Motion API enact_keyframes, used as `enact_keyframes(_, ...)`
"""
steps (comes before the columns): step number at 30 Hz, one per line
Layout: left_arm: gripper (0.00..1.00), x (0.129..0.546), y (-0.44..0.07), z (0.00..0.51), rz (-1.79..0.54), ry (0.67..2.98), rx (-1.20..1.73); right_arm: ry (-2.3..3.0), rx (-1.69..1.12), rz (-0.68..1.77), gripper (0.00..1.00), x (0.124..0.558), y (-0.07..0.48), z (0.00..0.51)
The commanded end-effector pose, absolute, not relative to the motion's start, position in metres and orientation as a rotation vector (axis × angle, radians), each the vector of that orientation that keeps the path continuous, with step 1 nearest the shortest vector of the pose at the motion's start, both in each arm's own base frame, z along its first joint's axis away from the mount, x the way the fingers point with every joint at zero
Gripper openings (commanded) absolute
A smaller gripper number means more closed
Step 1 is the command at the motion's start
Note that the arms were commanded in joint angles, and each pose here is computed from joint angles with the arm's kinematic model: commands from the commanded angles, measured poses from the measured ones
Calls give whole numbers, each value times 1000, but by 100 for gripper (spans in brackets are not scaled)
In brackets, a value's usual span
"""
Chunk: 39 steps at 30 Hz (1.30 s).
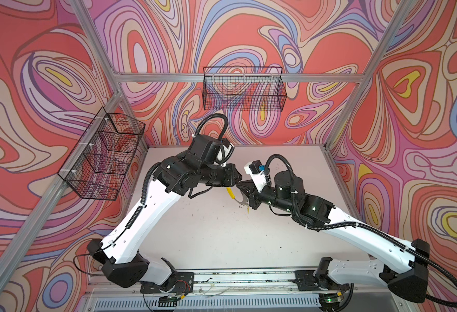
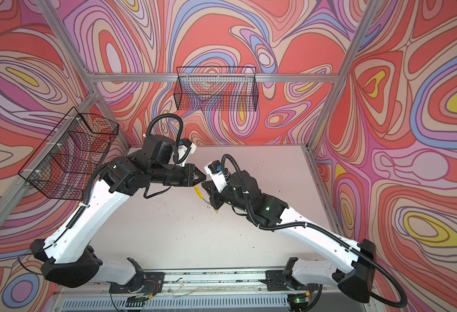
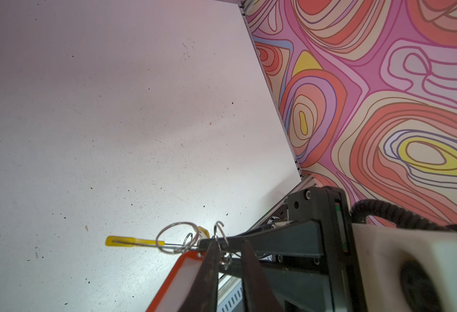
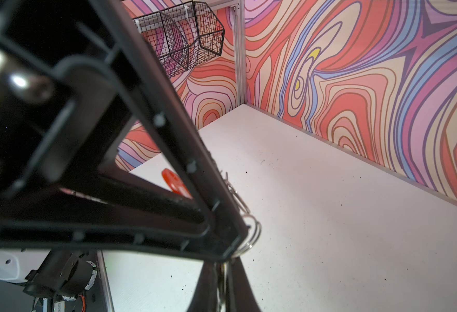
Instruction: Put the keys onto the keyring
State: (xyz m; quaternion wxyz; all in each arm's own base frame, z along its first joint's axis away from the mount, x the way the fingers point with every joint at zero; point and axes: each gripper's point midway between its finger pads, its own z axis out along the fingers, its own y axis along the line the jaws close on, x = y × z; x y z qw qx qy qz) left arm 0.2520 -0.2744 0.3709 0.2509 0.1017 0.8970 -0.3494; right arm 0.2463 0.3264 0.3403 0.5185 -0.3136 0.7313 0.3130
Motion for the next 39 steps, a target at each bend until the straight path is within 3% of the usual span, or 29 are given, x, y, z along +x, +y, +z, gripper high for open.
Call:
enact_keyframes(1, 24, 247, -272, 362, -925, 2500, 274, 1686, -709, 758, 0, 248, 322, 362)
enact_keyframes(10, 13, 247, -274, 358, -944, 2512, 256, 1683, -719, 722, 0, 250, 326, 361)
enact_keyframes(14, 23, 248, -273, 352, -928, 2536, 225, 1680, -705, 650, 0, 252, 326, 359)
enact_keyframes(25, 24, 246, -276, 342, -980, 2556, 163, 1652, -687, 650, 0, 252, 322, 364)
enact_keyframes(33, 13, 251, -279, 346, -994, 2522, 159, 1639, -715, 673, 0, 247, 327, 363)
enact_keyframes(39, 23, 252, -278, 363, -1026, 2446, 163, 1653, -717, 656, 0, 249, 326, 359)
